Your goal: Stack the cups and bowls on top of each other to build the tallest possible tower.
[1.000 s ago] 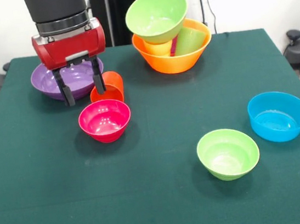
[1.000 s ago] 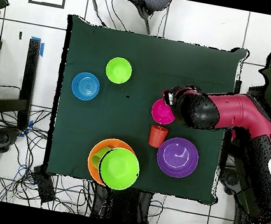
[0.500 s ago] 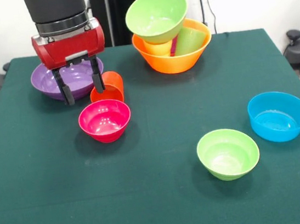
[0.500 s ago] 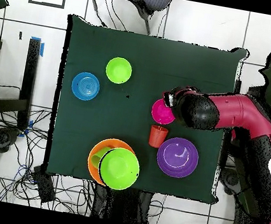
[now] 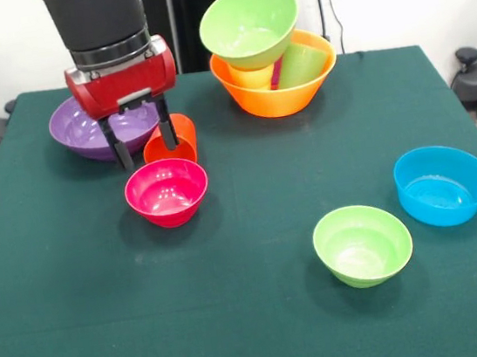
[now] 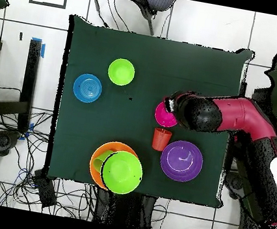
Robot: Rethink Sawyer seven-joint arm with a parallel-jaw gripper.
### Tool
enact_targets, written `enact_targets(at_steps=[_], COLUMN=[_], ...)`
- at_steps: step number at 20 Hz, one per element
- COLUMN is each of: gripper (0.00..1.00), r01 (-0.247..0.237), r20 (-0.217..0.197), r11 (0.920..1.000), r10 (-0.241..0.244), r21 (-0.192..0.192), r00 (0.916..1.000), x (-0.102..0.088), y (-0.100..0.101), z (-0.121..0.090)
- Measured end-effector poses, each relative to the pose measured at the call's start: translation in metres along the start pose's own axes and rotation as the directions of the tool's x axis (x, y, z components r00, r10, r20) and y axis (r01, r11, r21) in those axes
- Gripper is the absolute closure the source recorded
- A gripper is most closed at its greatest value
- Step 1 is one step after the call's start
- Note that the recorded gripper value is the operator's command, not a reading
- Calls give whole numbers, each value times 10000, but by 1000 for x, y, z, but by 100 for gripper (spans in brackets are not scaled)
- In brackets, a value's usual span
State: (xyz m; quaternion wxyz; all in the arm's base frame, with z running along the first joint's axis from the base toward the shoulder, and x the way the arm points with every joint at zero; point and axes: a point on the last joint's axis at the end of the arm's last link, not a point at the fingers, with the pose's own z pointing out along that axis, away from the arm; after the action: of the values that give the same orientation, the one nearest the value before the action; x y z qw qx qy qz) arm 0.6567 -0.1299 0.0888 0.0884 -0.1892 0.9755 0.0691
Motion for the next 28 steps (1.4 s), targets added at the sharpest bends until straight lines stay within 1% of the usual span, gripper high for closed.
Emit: enact_targets(at_steps=[2, 3, 5, 6, 7, 8, 9, 10, 11, 13, 15, 16, 17, 18, 20, 21, 22, 24, 28], gripper=[0, 0, 0, 0, 0, 0, 0, 0, 0, 0, 0, 0, 0, 0, 0, 0, 0, 0, 0], r01=[115, 348, 715, 945, 1267, 1615, 1971, 2557, 2923, 3397, 3980, 4216, 4514, 4671, 4841, 4893, 4994, 5012, 4919], r20=[-159, -362, -616, -764, -958, -1170, -1391, -1744, -1953, -2207, -2475, -2557, -2629, -2644, -2645, -2637, -2612, -2600, -2583], r11=[9995, 9981, 9947, 9918, 9868, 9798, 9709, 9523, 9381, 9160, 8818, 8654, 8424, 8298, 8155, 8116, 8054, 8057, 8180], r10=[-120, -366, -761, -1011, -1364, -1752, -2157, -2837, -3268, -3839, -4567, -4868, -5254, -5452, -5662, -5719, -5813, -5814, -5653], r21=[-278, -510, -735, -860, -1010, -1179, -1363, -1666, -1857, -2135, -2531, -2708, -2943, -3054, -3170, -3191, -3192, -3156, -2980], r00=[9998, 9987, 9952, 9919, 9860, 9775, 9665, 9429, 9247, 8966, 8545, 8352, 8092, 7955, 7807, 7768, 7706, 7709, 7834], x=[5, 11, 17, 21, 25, 28, 32, 38, 42, 46, 50, 51, 52, 52, 53, 53, 52, 51, 46], y=[1, 2, 3, 4, 6, 8, 9, 12, 13, 14, 16, 16, 16, 15, 13, 12, 8, 6, -4], z=[4, 9, 12, 14, 16, 17, 18, 18, 17, 17, 16, 15, 14, 13, 12, 12, 11, 11, 8])
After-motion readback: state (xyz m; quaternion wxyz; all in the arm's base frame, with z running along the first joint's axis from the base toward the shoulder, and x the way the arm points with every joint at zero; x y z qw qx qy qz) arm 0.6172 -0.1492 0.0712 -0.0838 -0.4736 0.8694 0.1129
